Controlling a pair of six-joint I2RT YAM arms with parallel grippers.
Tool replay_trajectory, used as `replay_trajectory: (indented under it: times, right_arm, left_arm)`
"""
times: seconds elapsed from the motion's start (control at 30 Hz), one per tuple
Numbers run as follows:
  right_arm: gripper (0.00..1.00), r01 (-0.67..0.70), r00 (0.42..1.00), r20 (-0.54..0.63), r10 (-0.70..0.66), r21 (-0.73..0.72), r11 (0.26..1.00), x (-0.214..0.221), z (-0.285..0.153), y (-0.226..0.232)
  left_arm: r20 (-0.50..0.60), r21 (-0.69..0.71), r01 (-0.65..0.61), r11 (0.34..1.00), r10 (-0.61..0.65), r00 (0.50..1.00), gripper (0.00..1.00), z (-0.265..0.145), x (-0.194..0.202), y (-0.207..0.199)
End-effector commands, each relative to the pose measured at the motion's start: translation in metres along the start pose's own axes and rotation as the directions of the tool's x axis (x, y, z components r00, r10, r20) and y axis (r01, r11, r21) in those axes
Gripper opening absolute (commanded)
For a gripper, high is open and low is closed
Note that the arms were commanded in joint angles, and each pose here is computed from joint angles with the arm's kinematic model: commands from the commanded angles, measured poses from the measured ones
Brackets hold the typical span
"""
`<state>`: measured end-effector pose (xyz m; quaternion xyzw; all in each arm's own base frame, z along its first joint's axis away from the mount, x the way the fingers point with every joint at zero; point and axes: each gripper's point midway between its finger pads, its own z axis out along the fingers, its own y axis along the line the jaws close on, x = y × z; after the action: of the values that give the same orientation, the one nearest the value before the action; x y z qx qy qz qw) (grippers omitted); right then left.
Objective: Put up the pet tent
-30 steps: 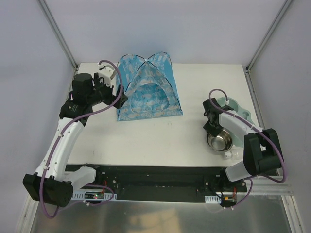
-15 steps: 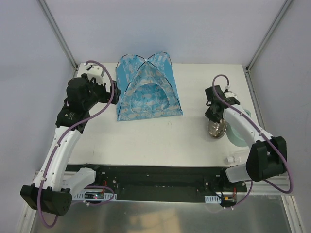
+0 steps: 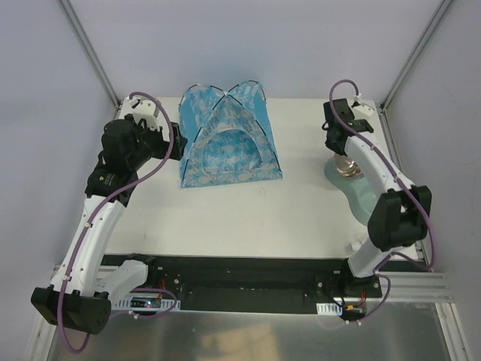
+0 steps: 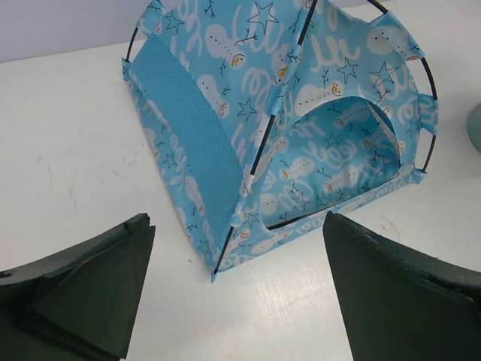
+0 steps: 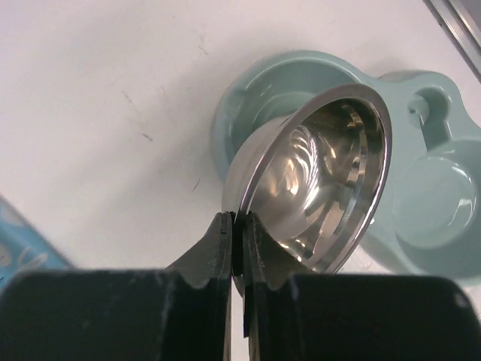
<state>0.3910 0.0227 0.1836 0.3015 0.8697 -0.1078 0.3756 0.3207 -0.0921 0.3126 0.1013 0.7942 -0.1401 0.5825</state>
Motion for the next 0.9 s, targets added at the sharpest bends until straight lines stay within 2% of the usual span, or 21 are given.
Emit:
replay_trajectory:
  times: [0.0,0.3,0.33,0.43,0.53,0.67,0.77,0.87]
  right_arm:
    - [0.00,0.116,0.993,0.003,-0.116,0.093,0.989,-0.007,0.030,0.001]
    - [0.01,0.179,0.980,-0.109,-0.164,0.151,0.972,0.024,0.070,-0.001]
    - [0.04,0.181,0.980,-0.115,-0.164,0.155,0.971,0.025,0.073,-0.001]
    - [0.23,0.176,0.978,-0.136,-0.156,0.146,0.973,0.029,0.073,0.001]
    - [0.48,0.157,0.980,-0.144,-0.139,0.128,0.979,0.027,0.065,0.001]
    - [0.71,0.096,0.989,-0.121,-0.085,0.093,0.991,0.015,0.046,-0.006]
    - [0.80,0.024,0.992,-0.126,-0.015,0.070,0.997,0.012,0.033,-0.016]
    - [0.85,-0.079,0.985,-0.144,0.089,0.073,0.994,0.015,0.020,-0.035]
  left_arm:
    - [0.044,0.059,0.052,0.997,-0.054,0.998,0.98,-0.001,-0.025,-0.013]
    - [0.034,0.098,0.040,0.994,-0.043,0.998,0.97,0.001,-0.024,-0.019]
    - [0.038,0.096,0.033,0.995,-0.037,0.999,0.97,0.000,-0.025,-0.019]
    - [0.040,0.096,0.023,0.995,-0.027,0.999,0.98,0.000,-0.026,-0.018]
    - [0.043,0.101,0.019,0.995,-0.023,0.999,0.98,-0.001,-0.027,-0.019]
    - [0.040,0.111,0.022,0.994,-0.027,0.999,0.99,0.000,-0.026,-0.021]
    - [0.036,0.094,0.026,0.995,-0.029,0.999,0.99,0.001,-0.024,-0.018]
    - [0.037,0.078,0.030,0.997,-0.033,0.999,0.99,0.001,-0.024,-0.015]
